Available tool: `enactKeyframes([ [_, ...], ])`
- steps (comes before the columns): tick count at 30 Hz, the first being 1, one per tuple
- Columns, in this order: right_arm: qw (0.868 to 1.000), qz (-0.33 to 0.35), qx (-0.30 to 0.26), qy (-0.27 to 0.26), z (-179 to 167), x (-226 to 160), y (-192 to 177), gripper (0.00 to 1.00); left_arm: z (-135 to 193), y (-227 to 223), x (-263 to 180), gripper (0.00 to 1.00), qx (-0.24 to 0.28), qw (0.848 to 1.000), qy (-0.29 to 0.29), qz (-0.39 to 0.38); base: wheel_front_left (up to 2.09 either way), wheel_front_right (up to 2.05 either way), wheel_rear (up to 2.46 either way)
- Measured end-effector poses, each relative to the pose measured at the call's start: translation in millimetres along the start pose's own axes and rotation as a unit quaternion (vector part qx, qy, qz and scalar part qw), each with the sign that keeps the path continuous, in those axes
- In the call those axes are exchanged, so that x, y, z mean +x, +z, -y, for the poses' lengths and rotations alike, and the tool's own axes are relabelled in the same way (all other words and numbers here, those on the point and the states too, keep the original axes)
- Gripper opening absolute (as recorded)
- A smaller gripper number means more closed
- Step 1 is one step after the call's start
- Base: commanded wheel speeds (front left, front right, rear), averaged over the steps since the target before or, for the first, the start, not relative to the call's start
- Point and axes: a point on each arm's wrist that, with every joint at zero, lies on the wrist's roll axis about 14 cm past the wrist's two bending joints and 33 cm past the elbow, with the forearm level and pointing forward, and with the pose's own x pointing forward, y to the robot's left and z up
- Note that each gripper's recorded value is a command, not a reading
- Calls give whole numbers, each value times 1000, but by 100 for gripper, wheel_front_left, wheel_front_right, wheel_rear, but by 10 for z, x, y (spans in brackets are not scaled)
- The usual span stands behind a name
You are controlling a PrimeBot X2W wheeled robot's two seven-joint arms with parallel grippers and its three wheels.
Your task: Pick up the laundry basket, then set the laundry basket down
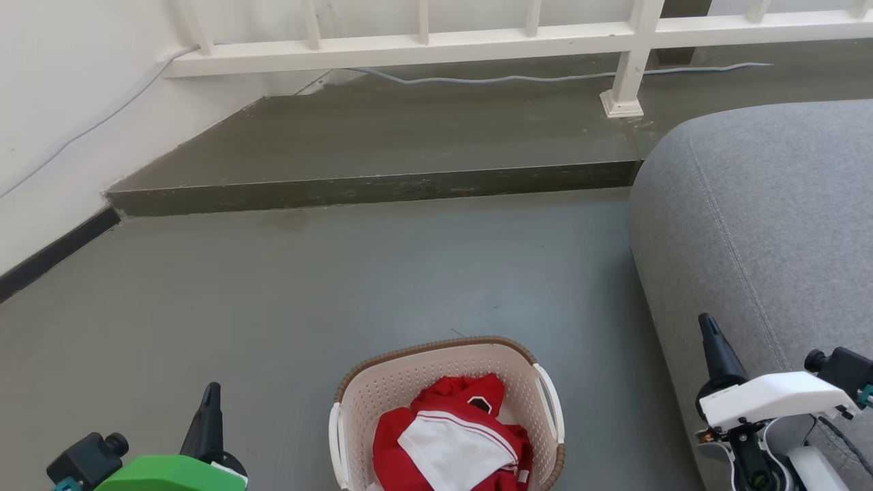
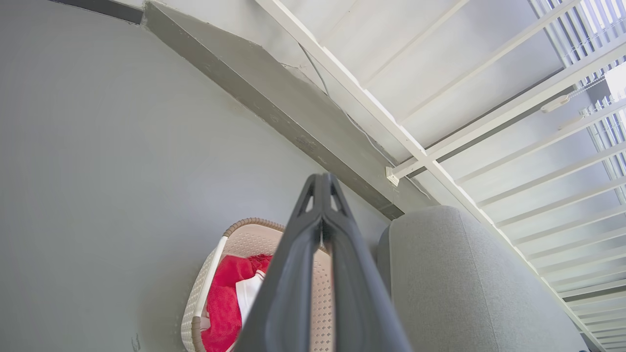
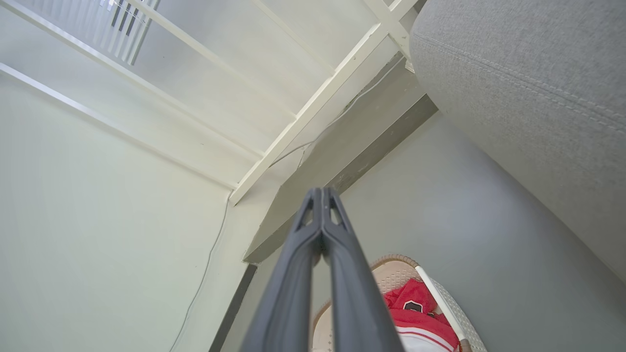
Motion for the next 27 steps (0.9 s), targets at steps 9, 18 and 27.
enactKeyframes([
  [9, 998, -2, 66, 0, 16, 40, 41, 0, -42, 47, 40, 0, -62, 998, 1, 0, 0, 0, 0],
  [18, 991, 0, 131, 6, 1, 98, 110, 0, -66, 100, 87, 0, -122, 993, 0, 1, 0, 0, 0],
  [27, 981, 4, 196, 14, -17, 153, 183, 0, -91, 183, 129, 0, -182, 983, -5, 7, 0, 0, 0],
])
